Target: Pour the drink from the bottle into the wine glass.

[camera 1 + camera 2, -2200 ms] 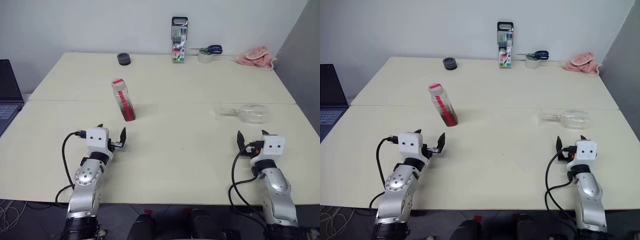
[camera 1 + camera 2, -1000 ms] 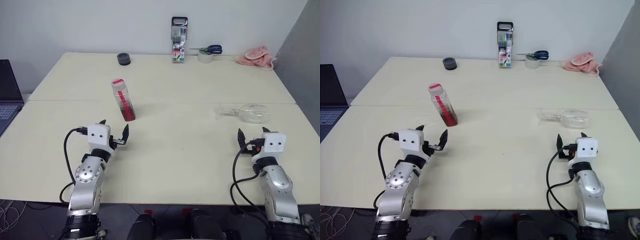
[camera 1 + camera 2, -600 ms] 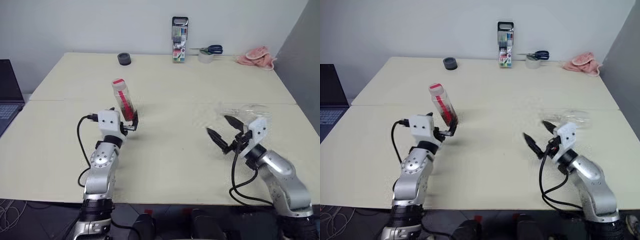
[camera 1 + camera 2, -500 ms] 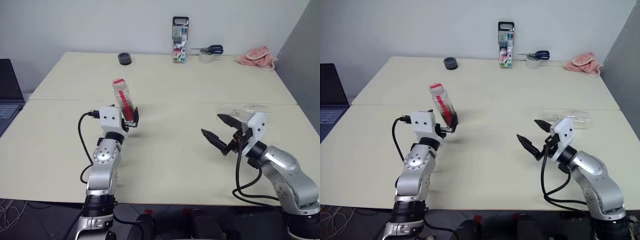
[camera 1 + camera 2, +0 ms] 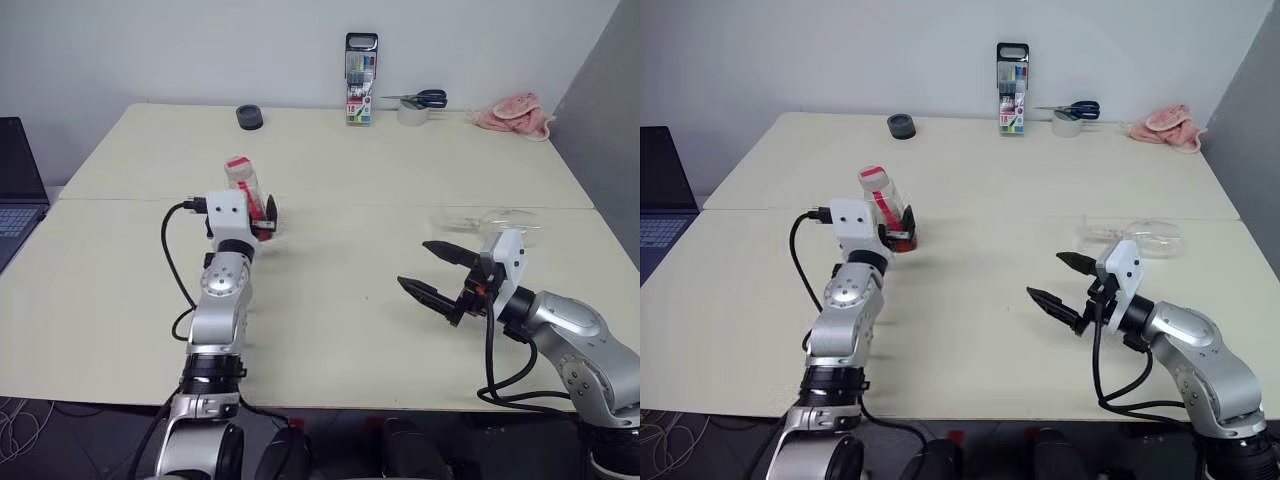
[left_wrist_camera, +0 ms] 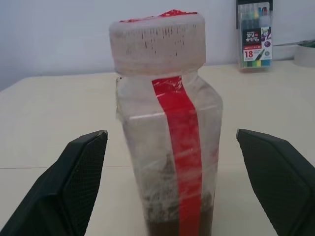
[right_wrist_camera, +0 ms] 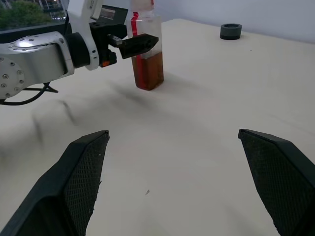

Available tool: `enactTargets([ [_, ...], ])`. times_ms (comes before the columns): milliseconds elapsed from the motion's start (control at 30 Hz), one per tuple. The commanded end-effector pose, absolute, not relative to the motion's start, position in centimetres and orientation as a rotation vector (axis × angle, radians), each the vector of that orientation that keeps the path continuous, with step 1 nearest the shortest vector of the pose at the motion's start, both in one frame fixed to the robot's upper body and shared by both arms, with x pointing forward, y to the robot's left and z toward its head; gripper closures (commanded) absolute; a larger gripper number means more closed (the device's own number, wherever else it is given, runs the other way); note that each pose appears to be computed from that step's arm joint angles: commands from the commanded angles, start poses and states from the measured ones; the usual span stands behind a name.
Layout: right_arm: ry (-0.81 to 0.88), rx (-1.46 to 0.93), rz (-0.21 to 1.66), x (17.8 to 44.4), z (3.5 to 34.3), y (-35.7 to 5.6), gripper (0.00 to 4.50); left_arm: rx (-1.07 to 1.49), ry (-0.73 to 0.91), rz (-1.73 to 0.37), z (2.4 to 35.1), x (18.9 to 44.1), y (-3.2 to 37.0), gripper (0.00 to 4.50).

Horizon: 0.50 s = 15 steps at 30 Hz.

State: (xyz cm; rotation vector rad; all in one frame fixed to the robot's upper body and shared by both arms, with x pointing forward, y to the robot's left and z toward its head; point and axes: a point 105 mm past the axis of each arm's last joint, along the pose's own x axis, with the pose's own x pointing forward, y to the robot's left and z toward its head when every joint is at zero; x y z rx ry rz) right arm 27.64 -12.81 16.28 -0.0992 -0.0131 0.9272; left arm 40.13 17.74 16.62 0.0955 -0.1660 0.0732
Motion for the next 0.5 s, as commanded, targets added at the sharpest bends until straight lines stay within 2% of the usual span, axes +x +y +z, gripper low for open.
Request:
enactTargets([
  [33, -0.057, -0.12, 0.949, 27.5, 17.1, -12.7, 0.0, 0.116, -0.208, 0.107, 18.3, 40.8, 17.7, 0.04],
  [500, -0.049, -0.131, 0.996, 27.3, 18.1, -12.0, 0.0, 0.129, -0.204, 0.141, 19.3, 42.2, 17.8, 0.04],
])
